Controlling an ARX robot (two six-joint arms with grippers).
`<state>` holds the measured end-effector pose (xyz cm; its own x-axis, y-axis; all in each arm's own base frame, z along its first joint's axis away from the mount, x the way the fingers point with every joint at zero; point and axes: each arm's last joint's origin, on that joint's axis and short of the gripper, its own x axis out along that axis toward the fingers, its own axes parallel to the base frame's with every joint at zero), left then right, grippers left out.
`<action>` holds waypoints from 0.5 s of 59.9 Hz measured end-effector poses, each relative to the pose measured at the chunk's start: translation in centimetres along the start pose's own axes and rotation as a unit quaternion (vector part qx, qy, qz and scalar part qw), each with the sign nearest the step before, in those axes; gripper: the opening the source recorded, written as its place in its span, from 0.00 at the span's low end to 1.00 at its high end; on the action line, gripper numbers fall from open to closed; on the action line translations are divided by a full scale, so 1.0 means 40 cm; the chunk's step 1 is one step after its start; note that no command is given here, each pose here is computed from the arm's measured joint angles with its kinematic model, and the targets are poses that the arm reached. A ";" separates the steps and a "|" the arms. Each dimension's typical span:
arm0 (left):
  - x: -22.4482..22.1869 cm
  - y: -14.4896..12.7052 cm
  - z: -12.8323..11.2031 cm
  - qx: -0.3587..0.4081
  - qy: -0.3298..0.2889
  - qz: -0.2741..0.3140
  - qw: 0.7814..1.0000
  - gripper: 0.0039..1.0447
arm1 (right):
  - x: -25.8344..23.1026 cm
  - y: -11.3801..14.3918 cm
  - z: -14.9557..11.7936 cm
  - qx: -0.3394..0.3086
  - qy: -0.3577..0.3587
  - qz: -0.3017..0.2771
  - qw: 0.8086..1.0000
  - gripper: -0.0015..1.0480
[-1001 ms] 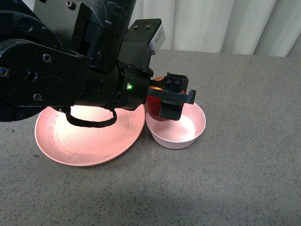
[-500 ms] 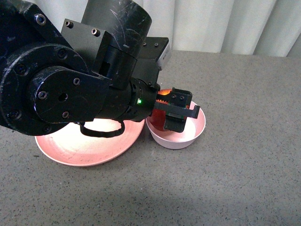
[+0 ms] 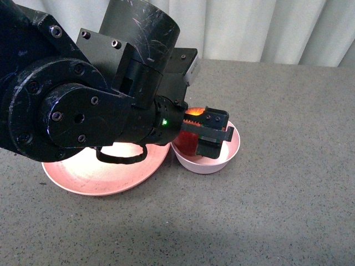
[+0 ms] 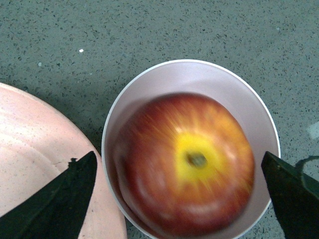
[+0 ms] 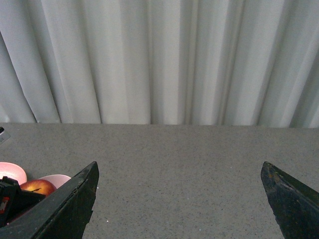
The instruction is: Move apple from plate to bowl
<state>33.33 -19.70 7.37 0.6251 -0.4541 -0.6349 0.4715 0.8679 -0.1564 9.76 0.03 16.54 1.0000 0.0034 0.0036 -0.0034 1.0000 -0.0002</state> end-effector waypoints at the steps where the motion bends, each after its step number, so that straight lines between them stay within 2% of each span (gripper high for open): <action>1: 0.000 0.000 0.000 0.000 0.000 0.000 1.000 0.96 | 0.000 0.000 0.000 0.000 0.000 0.000 1.000 0.91; 4: -0.002 -0.001 0.002 -0.002 -0.003 -0.001 1.000 0.93 | 0.000 0.000 0.000 0.000 0.000 0.000 1.000 0.91; 17: -0.046 -0.003 0.027 -0.010 -0.040 -0.006 0.999 0.94 | 0.000 0.000 0.000 0.000 0.000 0.000 1.000 0.91; 30: -0.151 0.011 0.046 -0.030 -0.100 0.001 0.995 0.94 | 0.000 0.000 0.000 0.000 0.000 0.000 1.000 0.91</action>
<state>30.90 -16.93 12.53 0.7399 -0.4779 -0.4736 0.4354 0.8767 -0.2045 9.76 0.03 16.54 1.0000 0.0038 0.0036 -0.0038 1.0000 -0.0002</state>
